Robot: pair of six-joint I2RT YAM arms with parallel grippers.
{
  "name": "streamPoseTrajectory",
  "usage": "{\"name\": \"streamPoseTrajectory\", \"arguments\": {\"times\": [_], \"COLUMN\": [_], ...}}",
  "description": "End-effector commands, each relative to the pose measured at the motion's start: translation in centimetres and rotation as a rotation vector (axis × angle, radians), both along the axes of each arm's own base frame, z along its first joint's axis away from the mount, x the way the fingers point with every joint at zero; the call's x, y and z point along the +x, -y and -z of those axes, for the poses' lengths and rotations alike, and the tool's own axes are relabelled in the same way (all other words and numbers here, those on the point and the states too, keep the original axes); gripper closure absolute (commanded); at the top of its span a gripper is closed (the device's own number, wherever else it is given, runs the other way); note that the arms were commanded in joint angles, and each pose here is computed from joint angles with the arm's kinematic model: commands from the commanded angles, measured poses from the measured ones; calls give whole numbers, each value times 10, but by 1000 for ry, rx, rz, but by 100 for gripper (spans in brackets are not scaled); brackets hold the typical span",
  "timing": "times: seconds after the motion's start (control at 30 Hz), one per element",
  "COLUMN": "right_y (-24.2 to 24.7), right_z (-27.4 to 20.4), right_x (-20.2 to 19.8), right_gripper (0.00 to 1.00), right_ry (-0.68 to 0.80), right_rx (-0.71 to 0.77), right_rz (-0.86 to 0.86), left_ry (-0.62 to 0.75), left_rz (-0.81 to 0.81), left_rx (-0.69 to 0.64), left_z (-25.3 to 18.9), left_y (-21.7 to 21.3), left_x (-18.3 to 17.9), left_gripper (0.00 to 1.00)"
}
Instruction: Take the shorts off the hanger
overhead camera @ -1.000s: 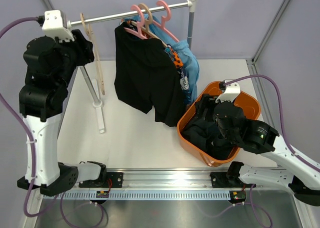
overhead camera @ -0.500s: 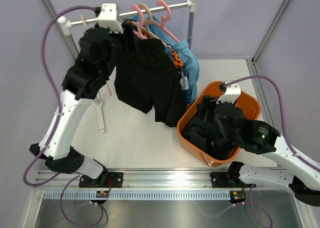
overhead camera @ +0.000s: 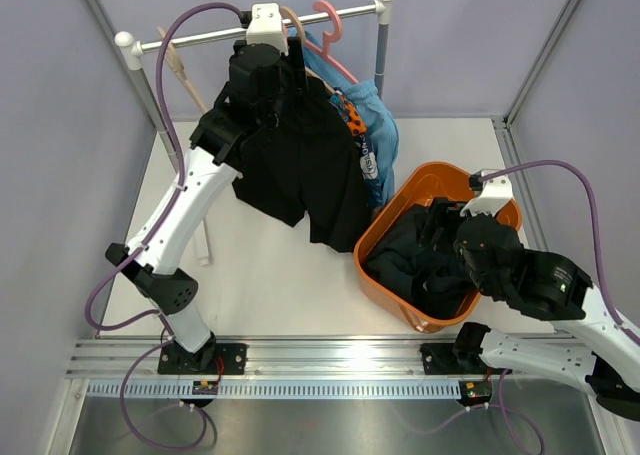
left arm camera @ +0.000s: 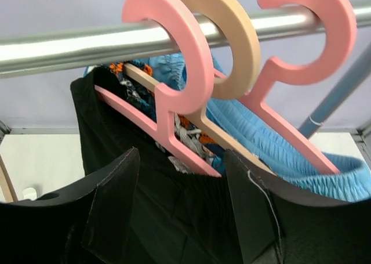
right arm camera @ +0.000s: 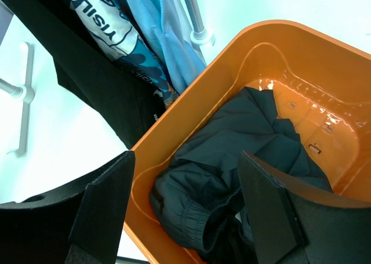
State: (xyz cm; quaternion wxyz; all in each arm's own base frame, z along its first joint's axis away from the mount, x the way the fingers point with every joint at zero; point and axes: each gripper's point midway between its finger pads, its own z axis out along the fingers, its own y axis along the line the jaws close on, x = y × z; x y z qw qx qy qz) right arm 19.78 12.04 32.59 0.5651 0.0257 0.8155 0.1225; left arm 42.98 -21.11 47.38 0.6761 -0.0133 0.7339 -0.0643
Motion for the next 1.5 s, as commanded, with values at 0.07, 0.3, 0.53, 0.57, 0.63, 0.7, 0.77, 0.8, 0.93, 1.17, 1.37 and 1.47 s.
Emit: {"name": "streamPoseTrajectory", "arguments": {"times": [0.07, 0.3, 0.53, 0.57, 0.63, 0.7, 0.77, 0.8, 0.93, 1.17, 1.37, 1.47], "right_y": [14, 17, 17, 17, 16, 15, 14, 13, 8, 5, 4, 4], "right_z": [-7, -4, 3, 3, 4, 4, 5, 5, 7, 11, 12, 13], "right_x": [-2, -4, -5, -5, -5, -5, -4, -4, -3, -2, -2, -2], "right_gripper": [21, 20, 20, 21, 21, 21, 21, 21, 20, 21, 21, 21], "right_ry": [9, 3, -8, -9, -11, -12, -12, -12, -15, -24, -26, -27], "right_rx": [17, 12, 1, 0, -5, -2, -4, -4, 1, -4, -5, -6], "right_rz": [46, 48, 43, 43, 38, 37, 35, 35, 22, 16, 13, 15], "left_ry": [118, 106, 85, 80, 74, 71, 72, 71, 63, 71, 66, 59], "left_rz": [-97, -180, -213, -215, -219, -221, -216, -213, -219, -182, -172, -176], "left_rx": [-66, -15, -4, -3, 0, 0, 2, 3, 14, 10, 31, 35], "left_z": [-35, -20, -13, -12, -12, -15, -18, -19, -23, -35, -33, -28], "left_y": [-8, -11, -21, -23, -28, -35, -42, -45, -57, -66, -67, -67], "left_x": [14, 32, 35, 34, 33, 28, 23, 22, 15, -1, 0, 6], "left_gripper": [37, 47, 57, 61, 66, 74, 80, 83, 91, 93, 77, 70]}}
